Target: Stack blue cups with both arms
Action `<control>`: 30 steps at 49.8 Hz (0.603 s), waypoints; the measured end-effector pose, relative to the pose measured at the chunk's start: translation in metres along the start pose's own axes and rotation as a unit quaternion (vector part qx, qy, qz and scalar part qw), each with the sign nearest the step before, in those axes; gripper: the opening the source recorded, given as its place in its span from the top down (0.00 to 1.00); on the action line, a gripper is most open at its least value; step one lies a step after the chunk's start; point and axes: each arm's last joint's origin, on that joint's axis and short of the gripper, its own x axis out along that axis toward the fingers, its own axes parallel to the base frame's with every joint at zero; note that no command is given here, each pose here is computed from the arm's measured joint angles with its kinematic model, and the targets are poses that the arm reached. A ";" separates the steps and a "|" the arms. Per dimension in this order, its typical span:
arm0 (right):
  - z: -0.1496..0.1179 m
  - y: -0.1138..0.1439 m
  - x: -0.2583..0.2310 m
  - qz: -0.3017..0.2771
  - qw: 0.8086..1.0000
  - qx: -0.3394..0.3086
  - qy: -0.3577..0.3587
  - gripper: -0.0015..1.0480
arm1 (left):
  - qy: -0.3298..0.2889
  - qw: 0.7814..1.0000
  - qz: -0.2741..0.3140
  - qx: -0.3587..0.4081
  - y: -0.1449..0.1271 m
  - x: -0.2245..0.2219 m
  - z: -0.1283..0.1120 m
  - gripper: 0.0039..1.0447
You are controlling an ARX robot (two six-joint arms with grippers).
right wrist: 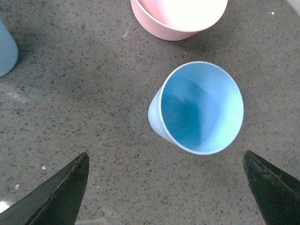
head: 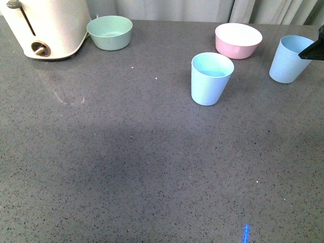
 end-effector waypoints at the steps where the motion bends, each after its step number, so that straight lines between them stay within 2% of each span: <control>1: 0.000 -0.002 0.005 0.001 1.000 -0.003 0.004 0.09 | 0.000 1.000 0.000 0.000 0.000 0.000 0.000 0.08; 13: -0.001 -0.012 0.049 0.025 0.999 -0.024 0.033 0.09 | 0.000 1.000 0.000 0.000 0.000 0.000 0.000 0.08; 24: 0.010 -0.007 0.065 0.036 0.998 -0.044 0.029 0.09 | 0.000 1.000 0.000 0.000 0.000 0.000 0.000 0.08; 29: 0.009 -0.004 0.070 0.040 0.997 -0.048 0.034 0.18 | 0.000 1.000 0.000 0.000 0.000 0.000 0.000 0.08; 30: 0.009 -0.002 0.072 0.044 0.997 -0.049 0.037 0.23 | 0.000 1.000 0.000 0.000 0.000 0.000 0.000 0.08</control>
